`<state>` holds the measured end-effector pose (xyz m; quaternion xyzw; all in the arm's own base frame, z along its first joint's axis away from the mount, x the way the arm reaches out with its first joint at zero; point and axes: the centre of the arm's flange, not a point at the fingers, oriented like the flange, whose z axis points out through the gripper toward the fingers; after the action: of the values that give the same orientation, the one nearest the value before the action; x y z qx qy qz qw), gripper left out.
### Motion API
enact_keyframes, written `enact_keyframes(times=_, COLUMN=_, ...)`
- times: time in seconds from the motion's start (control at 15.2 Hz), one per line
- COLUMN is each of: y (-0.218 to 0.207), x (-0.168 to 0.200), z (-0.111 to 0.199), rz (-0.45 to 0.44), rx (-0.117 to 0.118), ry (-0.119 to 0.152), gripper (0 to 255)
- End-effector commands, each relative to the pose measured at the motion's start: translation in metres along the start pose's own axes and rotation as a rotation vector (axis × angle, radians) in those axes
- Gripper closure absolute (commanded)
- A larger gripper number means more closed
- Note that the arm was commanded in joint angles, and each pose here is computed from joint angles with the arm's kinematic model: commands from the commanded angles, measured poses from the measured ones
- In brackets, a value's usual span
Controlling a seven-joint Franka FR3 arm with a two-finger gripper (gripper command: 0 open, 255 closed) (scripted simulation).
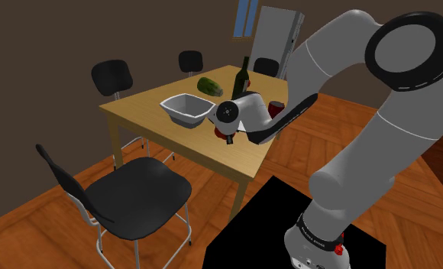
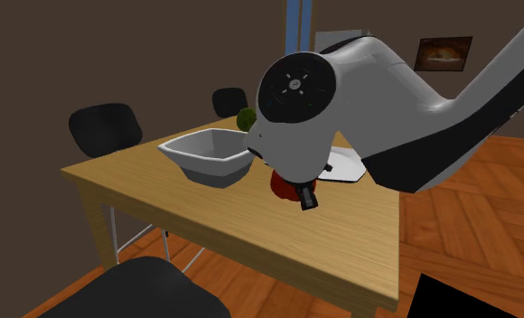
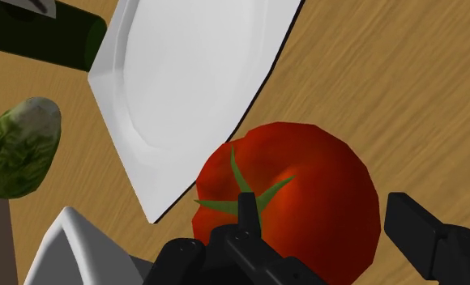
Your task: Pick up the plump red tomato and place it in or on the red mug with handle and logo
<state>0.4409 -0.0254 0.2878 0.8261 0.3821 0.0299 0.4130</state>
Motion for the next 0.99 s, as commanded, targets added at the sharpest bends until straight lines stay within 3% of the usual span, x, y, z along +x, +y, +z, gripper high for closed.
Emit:
enact_keyframes(times=0.0, y=0.003, x=-0.002, z=-0.003, rz=0.000, rx=0.001, ry=-0.002, gripper=255)
enact_keyframes(times=0.92, y=0.055, x=-0.022, z=-0.052, rz=0.000, rx=0.001, ry=-0.002, gripper=255)
